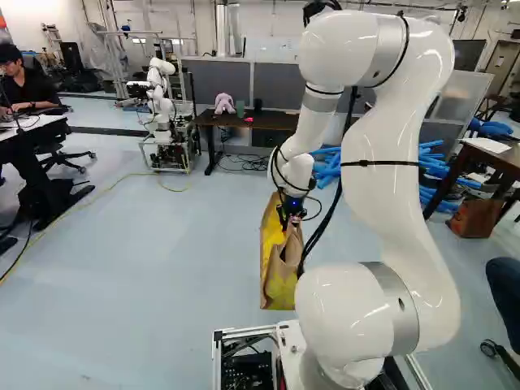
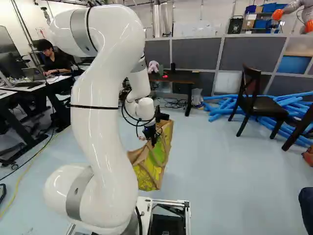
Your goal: Pick up the bag on the ground and place it on the table
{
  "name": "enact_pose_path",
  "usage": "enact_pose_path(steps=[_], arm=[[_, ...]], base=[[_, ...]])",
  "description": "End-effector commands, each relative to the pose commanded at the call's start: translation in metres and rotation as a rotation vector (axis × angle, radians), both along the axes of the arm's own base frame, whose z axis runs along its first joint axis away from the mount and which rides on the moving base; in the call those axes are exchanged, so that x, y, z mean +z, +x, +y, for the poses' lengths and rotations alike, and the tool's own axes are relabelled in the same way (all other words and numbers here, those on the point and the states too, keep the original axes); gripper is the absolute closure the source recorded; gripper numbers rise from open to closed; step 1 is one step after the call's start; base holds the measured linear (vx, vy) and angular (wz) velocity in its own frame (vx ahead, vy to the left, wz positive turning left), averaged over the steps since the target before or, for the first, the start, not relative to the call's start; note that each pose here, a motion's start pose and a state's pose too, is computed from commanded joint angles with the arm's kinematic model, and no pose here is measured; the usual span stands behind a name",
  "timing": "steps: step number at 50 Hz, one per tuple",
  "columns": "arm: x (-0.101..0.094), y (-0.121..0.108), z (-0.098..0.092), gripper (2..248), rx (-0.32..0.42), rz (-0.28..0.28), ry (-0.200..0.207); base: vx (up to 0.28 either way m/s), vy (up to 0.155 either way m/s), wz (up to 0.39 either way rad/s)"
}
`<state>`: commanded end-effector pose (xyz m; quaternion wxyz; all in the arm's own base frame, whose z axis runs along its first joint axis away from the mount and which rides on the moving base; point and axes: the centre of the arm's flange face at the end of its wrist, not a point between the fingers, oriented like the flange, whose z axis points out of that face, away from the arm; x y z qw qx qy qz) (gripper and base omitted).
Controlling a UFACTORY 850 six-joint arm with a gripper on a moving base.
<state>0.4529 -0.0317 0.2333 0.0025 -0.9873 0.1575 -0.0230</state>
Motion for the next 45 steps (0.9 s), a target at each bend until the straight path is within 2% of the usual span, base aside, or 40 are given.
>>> enact_pose_path(steps=[45], arm=[[0.069, 0.009, 0.001, 229, 0.076, 0.016, -0.028]], base=[[0.0, 0.0, 0.0]])
